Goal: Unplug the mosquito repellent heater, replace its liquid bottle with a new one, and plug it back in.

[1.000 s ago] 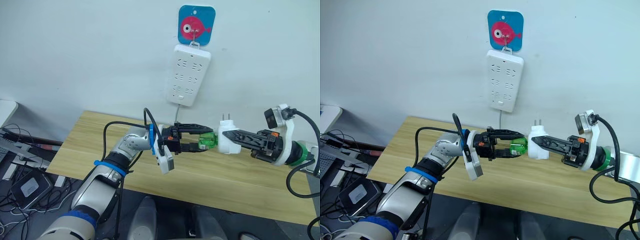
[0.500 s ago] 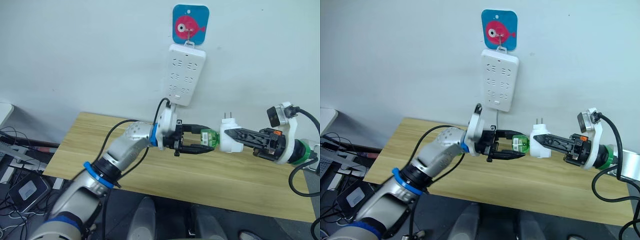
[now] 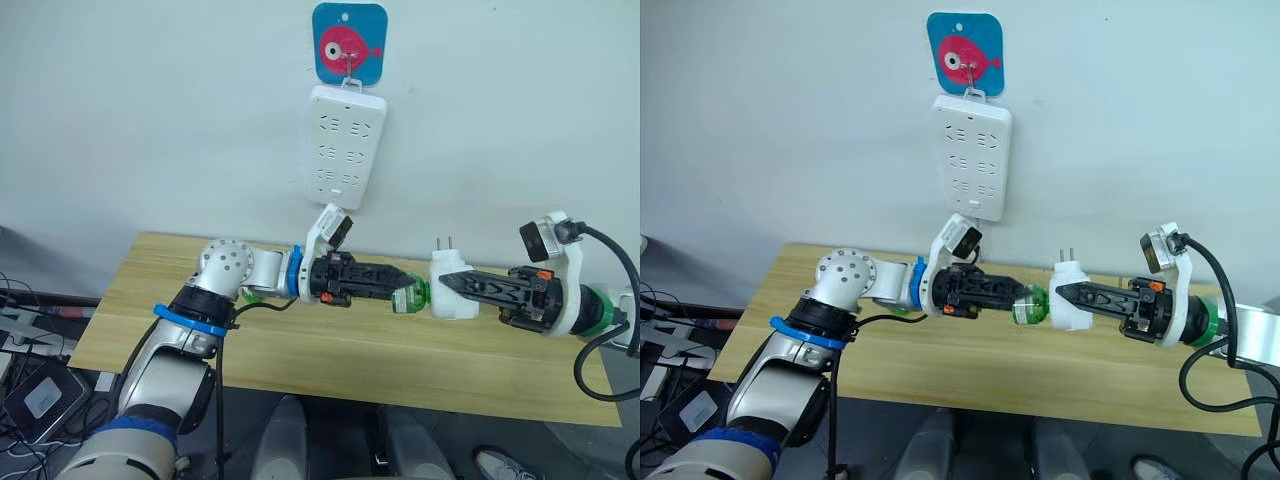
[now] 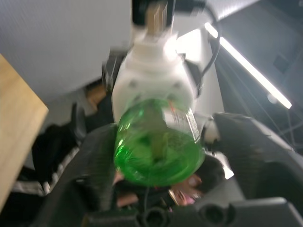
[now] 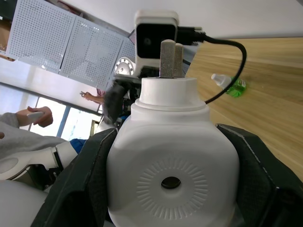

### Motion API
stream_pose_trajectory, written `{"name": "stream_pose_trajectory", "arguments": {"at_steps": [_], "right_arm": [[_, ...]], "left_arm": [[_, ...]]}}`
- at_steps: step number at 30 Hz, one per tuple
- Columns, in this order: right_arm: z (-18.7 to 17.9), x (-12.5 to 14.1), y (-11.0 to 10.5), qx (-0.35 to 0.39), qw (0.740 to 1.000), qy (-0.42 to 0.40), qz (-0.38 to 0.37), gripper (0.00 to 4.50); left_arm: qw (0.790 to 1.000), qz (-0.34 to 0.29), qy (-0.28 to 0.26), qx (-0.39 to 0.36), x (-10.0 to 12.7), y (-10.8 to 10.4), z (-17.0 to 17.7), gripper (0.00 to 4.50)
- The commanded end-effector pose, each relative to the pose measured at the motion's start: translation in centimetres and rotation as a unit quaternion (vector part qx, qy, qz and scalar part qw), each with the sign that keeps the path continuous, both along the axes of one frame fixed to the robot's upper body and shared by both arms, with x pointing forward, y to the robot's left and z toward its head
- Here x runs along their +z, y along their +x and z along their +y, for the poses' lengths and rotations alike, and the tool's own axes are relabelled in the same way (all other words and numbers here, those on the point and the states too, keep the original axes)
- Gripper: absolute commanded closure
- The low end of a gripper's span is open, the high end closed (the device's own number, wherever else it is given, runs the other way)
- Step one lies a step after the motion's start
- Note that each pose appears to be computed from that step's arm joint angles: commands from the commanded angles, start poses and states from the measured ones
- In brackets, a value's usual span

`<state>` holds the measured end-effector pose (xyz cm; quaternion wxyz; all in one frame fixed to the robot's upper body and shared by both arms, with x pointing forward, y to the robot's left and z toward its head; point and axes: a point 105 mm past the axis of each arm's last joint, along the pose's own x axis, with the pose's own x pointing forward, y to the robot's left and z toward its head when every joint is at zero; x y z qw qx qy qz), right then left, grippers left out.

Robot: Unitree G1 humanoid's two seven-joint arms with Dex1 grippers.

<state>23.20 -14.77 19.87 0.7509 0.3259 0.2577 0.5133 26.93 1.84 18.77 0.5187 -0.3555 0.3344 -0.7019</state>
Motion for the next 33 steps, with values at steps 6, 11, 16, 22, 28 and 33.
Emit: {"name": "stream_pose_trajectory", "arguments": {"at_steps": [6, 11, 16, 22, 28, 33], "right_arm": [[-0.9, 1.0, 0.4, -0.026, 0.999, 0.006, -0.02, 1.53], [-1.6, 1.2, 0.8, -0.043, 0.999, 0.011, -0.019, 1.53], [-1.8, 1.3, 1.1, -0.043, 0.999, 0.015, -0.016, 1.53], [-1.3, 1.7, 1.5, -0.039, 0.999, 0.027, -0.024, 1.53], [-0.5, 2.1, 1.3, -0.027, 0.998, 0.035, -0.036, 1.53], [-0.1, 2.1, 1.1, -0.022, 0.998, 0.036, -0.041, 1.53]], "left_arm": [[0.989, -0.113, 0.036, 0.086, -0.5, 2.3, 2.9, 0.02], [0.916, -0.388, 0.005, 0.104, 1.4, 2.0, 4.0, 0.02], [0.627, -0.771, -0.068, 0.085, 1.6, 0.3, 2.8, 0.02], [0.387, -0.904, -0.135, 0.122, 0.7, -0.3, 2.1, 0.02], [0.31, -0.925, -0.153, 0.155, 0.5, 0.0, 0.9, 0.02], [0.272, -0.931, -0.166, 0.177, 1.2, 0.0, 0.1, 0.02]]}}
